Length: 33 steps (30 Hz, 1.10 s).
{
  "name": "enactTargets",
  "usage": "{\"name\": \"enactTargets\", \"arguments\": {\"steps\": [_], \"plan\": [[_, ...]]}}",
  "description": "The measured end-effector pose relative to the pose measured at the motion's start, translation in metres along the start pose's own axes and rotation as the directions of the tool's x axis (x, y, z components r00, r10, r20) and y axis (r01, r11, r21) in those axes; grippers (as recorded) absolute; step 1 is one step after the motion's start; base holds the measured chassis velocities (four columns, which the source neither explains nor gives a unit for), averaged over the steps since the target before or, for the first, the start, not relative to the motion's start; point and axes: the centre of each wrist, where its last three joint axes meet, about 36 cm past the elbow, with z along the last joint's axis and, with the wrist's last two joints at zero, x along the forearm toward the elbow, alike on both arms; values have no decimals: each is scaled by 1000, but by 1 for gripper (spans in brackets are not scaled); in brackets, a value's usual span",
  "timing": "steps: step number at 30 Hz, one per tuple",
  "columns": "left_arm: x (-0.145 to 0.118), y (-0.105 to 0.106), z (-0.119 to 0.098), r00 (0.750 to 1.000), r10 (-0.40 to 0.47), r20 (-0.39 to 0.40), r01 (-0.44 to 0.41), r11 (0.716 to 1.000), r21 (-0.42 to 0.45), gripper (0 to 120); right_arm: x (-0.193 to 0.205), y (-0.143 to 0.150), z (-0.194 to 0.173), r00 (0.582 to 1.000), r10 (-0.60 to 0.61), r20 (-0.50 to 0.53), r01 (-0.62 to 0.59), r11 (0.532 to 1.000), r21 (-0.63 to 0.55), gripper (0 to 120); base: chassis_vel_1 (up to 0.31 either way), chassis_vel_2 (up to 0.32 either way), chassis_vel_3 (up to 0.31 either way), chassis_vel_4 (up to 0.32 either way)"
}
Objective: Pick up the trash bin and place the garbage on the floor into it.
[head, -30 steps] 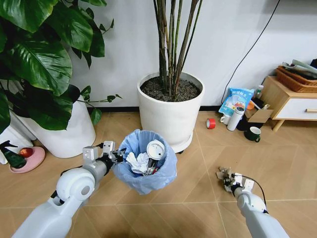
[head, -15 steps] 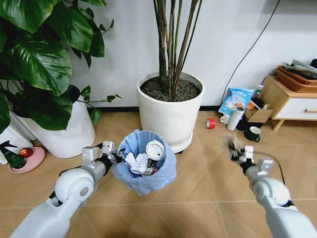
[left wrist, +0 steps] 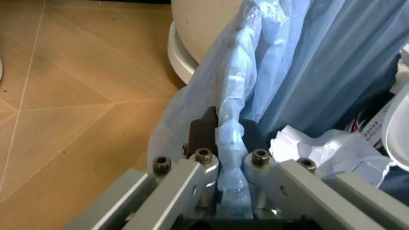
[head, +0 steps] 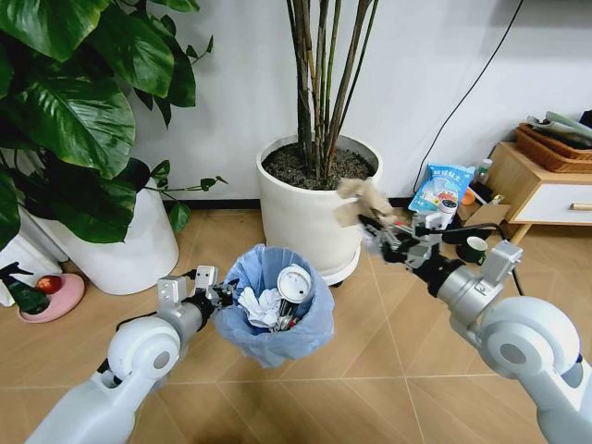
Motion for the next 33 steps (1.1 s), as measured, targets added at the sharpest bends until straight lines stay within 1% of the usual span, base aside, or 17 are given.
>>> {"name": "enactTargets", "arguments": {"steps": [2, 3, 5, 7, 9, 14, 18, 20, 21, 23, 24, 25, 26, 29, 30, 31, 33], "plan": [[-1, 0, 0, 1000, 0, 1, 0, 1000, 2, 0, -12, 4, 2, 998, -58, -12, 58, 998, 0, 0, 0, 0, 0, 0], [-1, 0, 0, 1000, 0, 1, 0, 1000, 2, 0, -12, 4, 2, 998, -58, -12, 58, 998, 0, 0, 0, 0, 0, 0], [-2, 0, -1, 1000, -5, 3, 5, 1000, 4, 0, -32, 11, 12, 991, -129, -44, 128, 992, -16, 0, 0, 0, 0, 0], [-2, 0, -1, 1000, -5, 3, 5, 1000, 5, 0, -36, 13, 15, 988, -144, -50, 144, 989, -20, 0, 0, 0, 0, 0], [-2, 1, -2, 1000, -3, 1, 3, 1000, 6, 0, -47, 21, 24, 979, -188, -73, 186, 982, -30, 0, 0, 0, 0, 0], [-1, 2, -2, 1000, -2, 1, 2, 1000, 5, 0, -60, 29, 35, 967, -229, -108, 227, 973, -35, 0, 0, 0, 0, 0], [-1, 2, -3, 1000, -3, 2, 3, 1000, 5, 0, -67, 35, 47, 964, -227, -135, 222, 974, -49, 1, 0, 0, 0, 0], [-1, 2, -3, 1000, -3, 4, 3, 1000, 6, 0, -72, 34, 55, 964, -216, -154, 209, 976, -60, 10, 0, 0, 0, 0], [-1, 2, -3, 1000, -3, 4, 3, 1000, 6, 0, -72, 34, 55, 964, -216, -154, 209, 976, -60, 10, 0, 0, 0, 0], [-2, 2, -3, 1000, -3, 5, 3, 1000, 8, 0, -76, 34, 61, 964, -205, -168, 196, 978, -67, 19, 0, 0, 0, 0], [-2, 2, -3, 1000, -3, 5, 3, 1000, 9, 0, -78, 33, 64, 964, -199, -176, 189, 980, -68, 22, 0, 0, 0, 0], [-2, 3, -3, 1000, -4, 6, 4, 1000, 10, 0, -79, 31, 66, 964, -193, -184, 183, 981, -68, 29, 0, 0, 0, 0], [-2, 3, -3, 1000, -4, 6, 4, 1000, 10, 0, -79, 31, 66, 964, -193, -184, 183, 981, -68, 29, 0, 0, 0, 0], [-2, 4, -4, 1000, -7, 9, 7, 1000, 10, 0, -81, 28, 70, 963, -173, -205, 162, 984, -68, 43, 0, 0, 0, 0], [-2, 4, -4, 1000, -7, 9, 7, 1000, 10, 0, -81, 28, 70, 963, -173, -205, 162, 984, -68, 43, 0, 0, 0, 0], [-2, 4, -5, 1000, -7, 10, 7, 1000, 10, 0, -81, 27, 71, 963, -163, -213, 152, 986, -65, 46, 0, 0, 0, 0], [-2, 4, -5, 1000, -7, 11, 7, 1000, 9, 0, -80, 26, 74, 961, -139, -238, 130, 990, -55, 56, 0, 0, 0, 0]]}}
